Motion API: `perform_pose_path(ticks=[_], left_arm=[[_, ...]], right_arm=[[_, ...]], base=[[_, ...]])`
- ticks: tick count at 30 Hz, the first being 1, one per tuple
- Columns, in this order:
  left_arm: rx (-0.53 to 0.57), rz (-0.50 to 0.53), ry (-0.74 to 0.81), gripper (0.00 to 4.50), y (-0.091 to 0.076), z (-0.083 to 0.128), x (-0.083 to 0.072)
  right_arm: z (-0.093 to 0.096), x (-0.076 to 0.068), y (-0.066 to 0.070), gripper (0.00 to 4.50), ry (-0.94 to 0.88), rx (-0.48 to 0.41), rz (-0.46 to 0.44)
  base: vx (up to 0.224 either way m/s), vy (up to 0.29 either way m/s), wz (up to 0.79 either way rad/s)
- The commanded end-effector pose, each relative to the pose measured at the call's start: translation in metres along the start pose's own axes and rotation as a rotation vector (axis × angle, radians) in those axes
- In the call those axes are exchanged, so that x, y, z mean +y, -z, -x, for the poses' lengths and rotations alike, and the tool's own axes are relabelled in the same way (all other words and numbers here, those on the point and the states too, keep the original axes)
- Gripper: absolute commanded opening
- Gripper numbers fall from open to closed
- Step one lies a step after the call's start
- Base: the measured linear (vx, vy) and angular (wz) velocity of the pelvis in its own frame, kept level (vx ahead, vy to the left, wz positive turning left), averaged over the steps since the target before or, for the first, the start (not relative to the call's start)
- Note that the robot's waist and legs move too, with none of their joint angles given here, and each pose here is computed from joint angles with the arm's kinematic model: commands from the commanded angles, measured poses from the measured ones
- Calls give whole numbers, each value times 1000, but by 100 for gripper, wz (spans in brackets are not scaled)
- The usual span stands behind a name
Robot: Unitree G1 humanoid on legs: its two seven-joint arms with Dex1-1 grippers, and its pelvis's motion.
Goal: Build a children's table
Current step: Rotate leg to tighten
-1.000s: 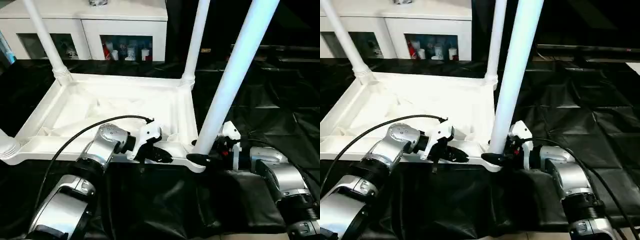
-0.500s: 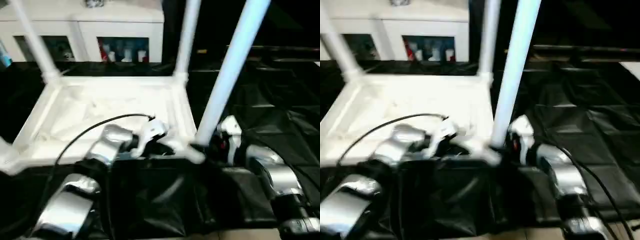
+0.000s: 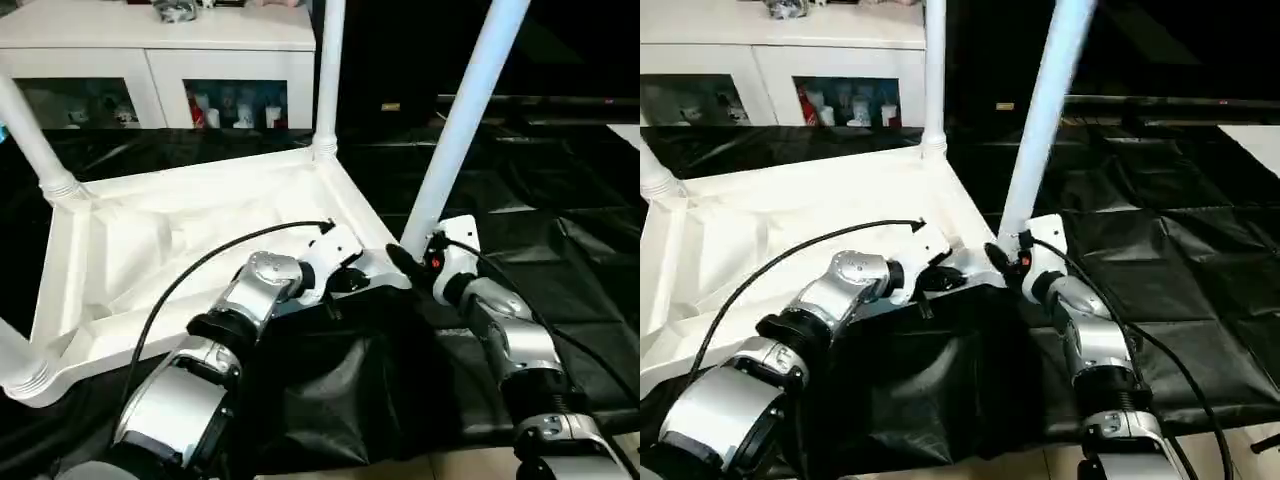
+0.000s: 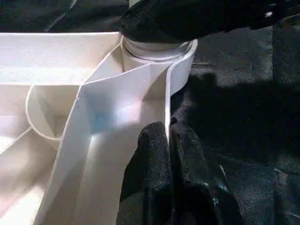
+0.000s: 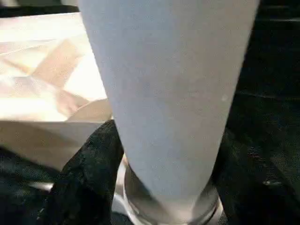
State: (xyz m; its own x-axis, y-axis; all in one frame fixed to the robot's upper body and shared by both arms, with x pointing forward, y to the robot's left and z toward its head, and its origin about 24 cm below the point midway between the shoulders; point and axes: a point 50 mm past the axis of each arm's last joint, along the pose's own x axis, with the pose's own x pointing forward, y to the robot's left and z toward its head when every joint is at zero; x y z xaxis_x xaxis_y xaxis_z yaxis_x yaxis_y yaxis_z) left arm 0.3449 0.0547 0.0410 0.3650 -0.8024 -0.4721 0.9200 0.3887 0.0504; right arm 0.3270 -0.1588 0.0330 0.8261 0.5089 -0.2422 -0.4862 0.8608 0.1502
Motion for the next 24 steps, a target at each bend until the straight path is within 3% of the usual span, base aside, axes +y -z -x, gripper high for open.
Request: perform_pose_path(ticks=[1,15,24], left_arm=[[-81,-17,66,0,-9,0,-5],[-80,-45,319,0,5,33,-4],[-73,-42,373,0,6,41,-5]], right_arm=[[-3,35,28,317,-282,130,-27],[33,21,15,317,-594,209,135],[38,21,13,302,-650,216,127]], base=[[0,0,0],[0,0,0],[0,0,0]])
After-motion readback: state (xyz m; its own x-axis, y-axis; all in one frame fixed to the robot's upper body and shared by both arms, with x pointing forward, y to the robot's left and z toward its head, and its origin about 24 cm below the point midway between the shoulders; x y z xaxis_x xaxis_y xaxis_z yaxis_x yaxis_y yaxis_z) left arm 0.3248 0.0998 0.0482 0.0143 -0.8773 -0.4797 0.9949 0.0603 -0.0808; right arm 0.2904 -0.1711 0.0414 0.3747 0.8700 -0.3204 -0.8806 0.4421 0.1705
